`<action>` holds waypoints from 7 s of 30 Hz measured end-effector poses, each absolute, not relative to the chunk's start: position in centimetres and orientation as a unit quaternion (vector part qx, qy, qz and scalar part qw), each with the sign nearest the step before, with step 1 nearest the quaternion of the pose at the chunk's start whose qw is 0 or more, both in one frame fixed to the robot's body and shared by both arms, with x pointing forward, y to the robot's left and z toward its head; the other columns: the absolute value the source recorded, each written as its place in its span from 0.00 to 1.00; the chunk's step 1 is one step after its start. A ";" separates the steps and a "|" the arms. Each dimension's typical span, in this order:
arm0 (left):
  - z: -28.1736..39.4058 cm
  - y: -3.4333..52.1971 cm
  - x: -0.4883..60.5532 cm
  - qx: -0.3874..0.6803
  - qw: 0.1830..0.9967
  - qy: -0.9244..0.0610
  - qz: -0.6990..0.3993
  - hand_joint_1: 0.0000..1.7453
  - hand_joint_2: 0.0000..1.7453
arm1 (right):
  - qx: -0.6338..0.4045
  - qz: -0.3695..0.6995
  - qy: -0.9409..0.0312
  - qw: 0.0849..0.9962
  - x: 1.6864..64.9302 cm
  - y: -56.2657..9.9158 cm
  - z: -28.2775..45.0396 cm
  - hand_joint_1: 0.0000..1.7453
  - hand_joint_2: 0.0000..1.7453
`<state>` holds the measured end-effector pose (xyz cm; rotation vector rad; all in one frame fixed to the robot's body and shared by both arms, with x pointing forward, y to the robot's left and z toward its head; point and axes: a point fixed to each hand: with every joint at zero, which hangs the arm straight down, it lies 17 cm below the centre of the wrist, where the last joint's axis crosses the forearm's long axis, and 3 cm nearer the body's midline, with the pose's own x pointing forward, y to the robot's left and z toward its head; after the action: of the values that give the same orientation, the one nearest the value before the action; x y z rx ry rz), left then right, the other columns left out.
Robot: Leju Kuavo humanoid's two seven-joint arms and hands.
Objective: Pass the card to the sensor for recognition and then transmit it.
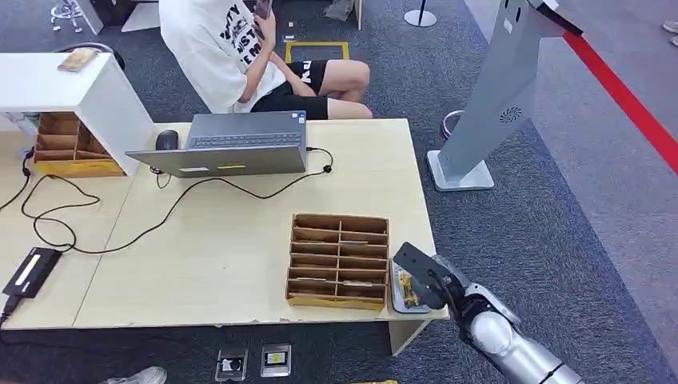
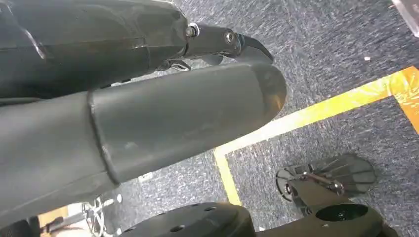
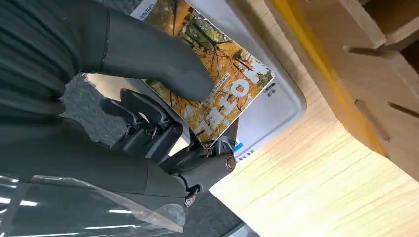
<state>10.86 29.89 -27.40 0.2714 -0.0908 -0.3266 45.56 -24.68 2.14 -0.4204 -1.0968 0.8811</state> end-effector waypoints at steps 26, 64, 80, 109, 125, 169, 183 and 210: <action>-27.0 24.0 11.1 0.135 0.974 -0.070 -0.168 0.00 0.00 | -0.200 0.386 -0.489 0.756 44.9 -25.3 1.7 1.00 1.00; -27.5 29.4 10.1 0.130 0.980 -0.037 -0.143 0.00 0.00 | -0.183 0.397 -0.506 0.743 45.6 -24.3 2.1 1.00 1.00; -27.5 30.3 10.2 0.137 0.980 -0.036 -0.139 0.00 0.00 | -0.192 0.398 -0.500 0.745 45.4 -24.8 1.8 1.00 1.00; -27.5 30.4 10.1 0.138 0.980 -0.035 -0.140 0.00 0.00 | -0.193 0.399 -0.498 0.745 45.2 -24.9 1.8 1.00 1.00; -27.4 30.4 10.6 0.136 0.979 -0.039 -0.146 0.00 0.00 | -0.196 0.399 -0.494 0.747 44.7 -25.5 1.6 1.00 1.00; -27.4 30.5 10.7 0.138 0.979 -0.040 -0.144 0.00 0.00 | -0.196 0.397 -0.495 0.747 44.6 -25.6 1.7 1.00 1.00; -27.4 30.5 10.7 0.139 0.980 -0.039 -0.137 0.00 0.00 | -0.194 0.400 -0.497 0.745 44.7 -25.2 1.9 1.00 1.00; -27.4 30.5 10.7 0.138 0.980 -0.037 -0.136 0.00 0.00 | -0.189 0.393 -0.500 0.749 44.7 -25.0 1.9 1.00 1.00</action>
<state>10.68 30.53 -27.39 0.2774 -0.0754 -0.2748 44.73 -25.05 1.89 -0.4133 -1.0924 0.8592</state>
